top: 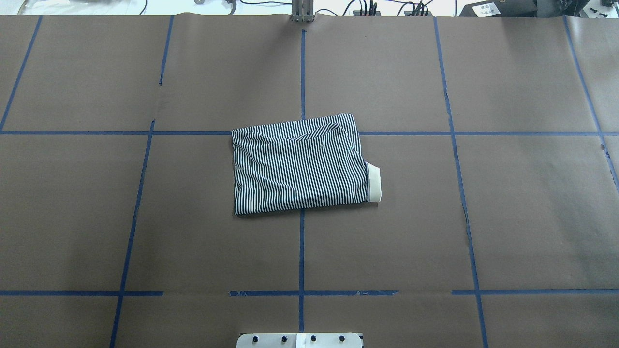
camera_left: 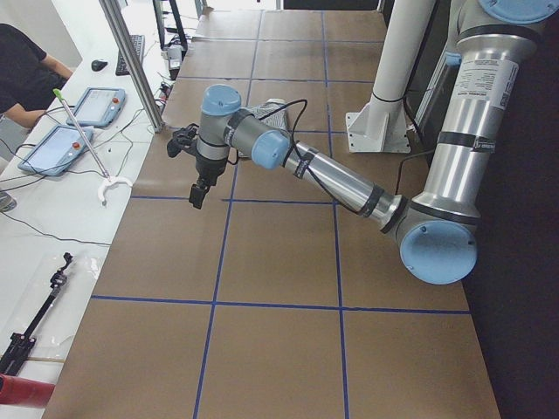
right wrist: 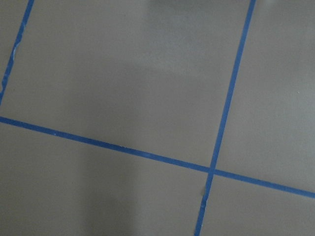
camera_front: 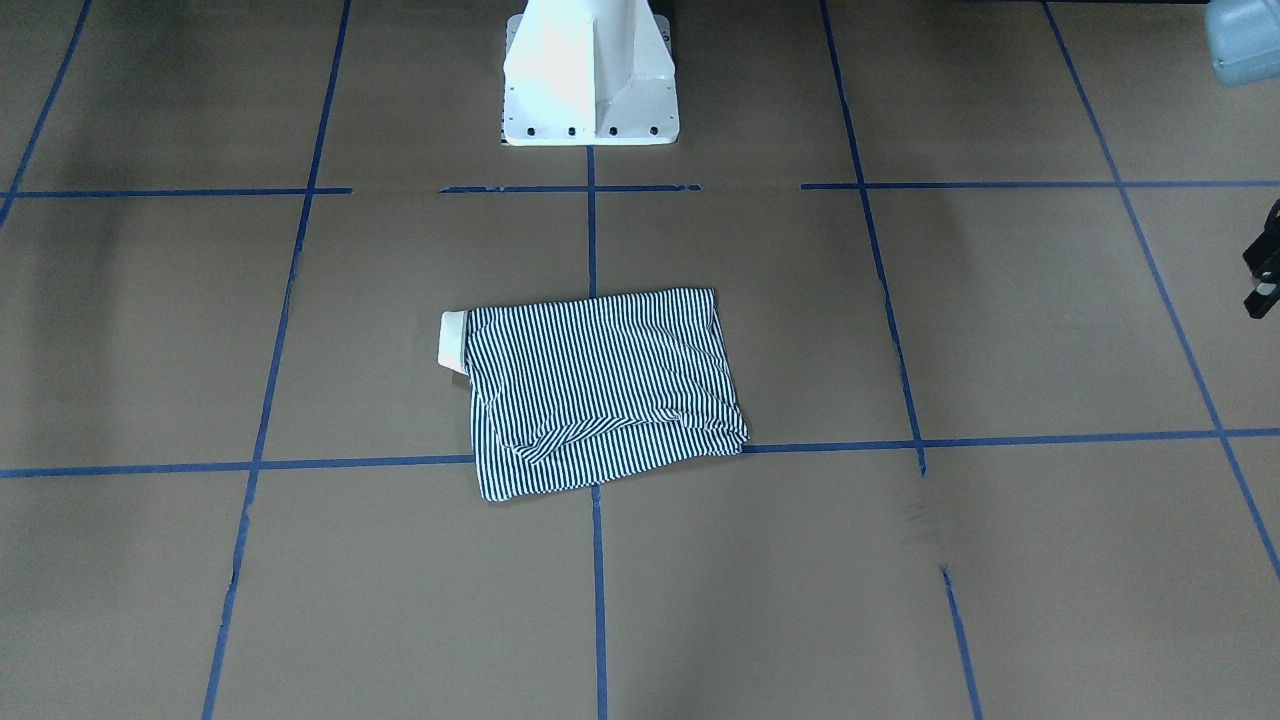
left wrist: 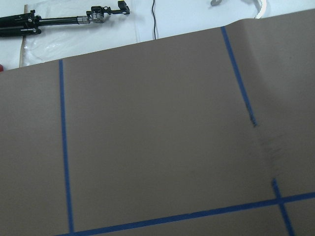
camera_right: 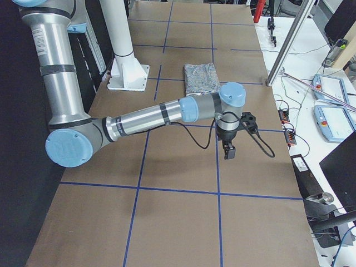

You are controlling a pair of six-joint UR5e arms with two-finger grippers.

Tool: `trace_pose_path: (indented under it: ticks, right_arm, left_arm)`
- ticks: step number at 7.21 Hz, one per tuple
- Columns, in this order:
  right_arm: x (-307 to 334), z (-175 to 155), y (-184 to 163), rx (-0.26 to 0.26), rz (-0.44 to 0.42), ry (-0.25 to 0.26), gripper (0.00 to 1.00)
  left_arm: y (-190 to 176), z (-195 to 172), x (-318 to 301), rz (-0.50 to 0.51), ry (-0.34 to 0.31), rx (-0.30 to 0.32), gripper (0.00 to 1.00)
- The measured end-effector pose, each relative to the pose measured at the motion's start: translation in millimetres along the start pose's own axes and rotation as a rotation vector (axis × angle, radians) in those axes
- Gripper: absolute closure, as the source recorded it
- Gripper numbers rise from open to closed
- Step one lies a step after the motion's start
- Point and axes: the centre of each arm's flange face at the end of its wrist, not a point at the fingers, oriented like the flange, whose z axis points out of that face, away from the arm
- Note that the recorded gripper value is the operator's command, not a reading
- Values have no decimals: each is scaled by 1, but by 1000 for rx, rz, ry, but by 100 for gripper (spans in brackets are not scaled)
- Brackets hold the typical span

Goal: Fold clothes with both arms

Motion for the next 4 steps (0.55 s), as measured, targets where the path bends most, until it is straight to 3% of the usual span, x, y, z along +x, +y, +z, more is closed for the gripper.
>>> trace_pose_path:
  ticks: [2,4]
  right_arm:
    - [14,4,28,16,3,-1,0]
    - [25,18,51,-3,22,-9,0]
  left_arm:
    - [14,21,-26,31,-2,15,0]
    - [49,50,-55,-1,-13,-26,0]
